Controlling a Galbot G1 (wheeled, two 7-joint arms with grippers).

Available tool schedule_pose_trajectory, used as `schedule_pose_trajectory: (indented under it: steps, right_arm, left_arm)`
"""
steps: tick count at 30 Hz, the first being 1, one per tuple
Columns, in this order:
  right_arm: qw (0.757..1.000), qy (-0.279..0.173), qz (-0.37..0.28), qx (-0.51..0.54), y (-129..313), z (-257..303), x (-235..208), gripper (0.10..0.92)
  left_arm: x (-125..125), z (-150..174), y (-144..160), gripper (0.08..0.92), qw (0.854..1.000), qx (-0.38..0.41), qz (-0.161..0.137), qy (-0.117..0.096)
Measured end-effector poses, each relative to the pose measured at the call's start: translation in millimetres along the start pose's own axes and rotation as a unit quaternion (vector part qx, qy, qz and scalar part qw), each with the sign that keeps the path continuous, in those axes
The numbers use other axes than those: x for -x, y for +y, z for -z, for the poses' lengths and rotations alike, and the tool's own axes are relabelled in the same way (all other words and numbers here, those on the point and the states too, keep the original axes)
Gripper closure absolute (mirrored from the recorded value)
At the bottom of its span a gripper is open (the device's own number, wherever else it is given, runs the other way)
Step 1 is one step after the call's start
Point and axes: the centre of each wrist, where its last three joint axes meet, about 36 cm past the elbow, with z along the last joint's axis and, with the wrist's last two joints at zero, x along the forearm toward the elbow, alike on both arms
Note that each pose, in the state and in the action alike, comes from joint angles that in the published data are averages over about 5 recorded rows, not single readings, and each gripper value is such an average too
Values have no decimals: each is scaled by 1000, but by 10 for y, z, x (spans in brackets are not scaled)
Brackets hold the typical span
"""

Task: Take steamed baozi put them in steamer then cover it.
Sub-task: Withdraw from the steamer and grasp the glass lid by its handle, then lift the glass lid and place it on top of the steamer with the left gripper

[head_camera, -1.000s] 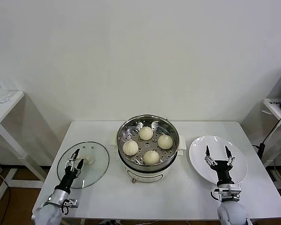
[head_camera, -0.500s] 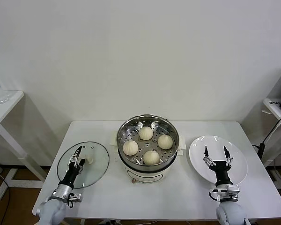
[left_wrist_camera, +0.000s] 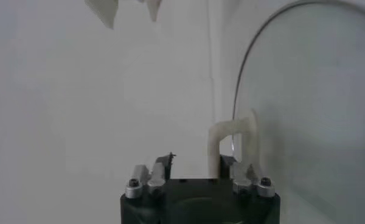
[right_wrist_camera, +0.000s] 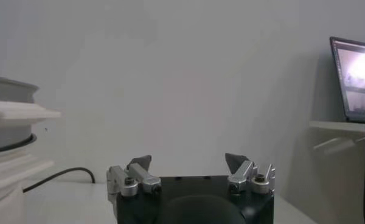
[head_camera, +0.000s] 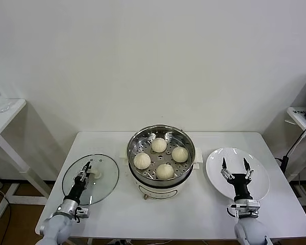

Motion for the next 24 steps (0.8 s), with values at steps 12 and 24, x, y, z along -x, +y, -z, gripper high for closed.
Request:
schedule_pose_trajectory:
  steps: [12,24]
  right_arm:
    - [1000,-4,8,1,99,-7,17,200]
    - [1000,-10,13,2,174,14,38,200]
  left_arm:
    - [-52,-116,195,813,1000,-12,15,10]
    - [-34,-150,1274,813,992,-24,119,38]
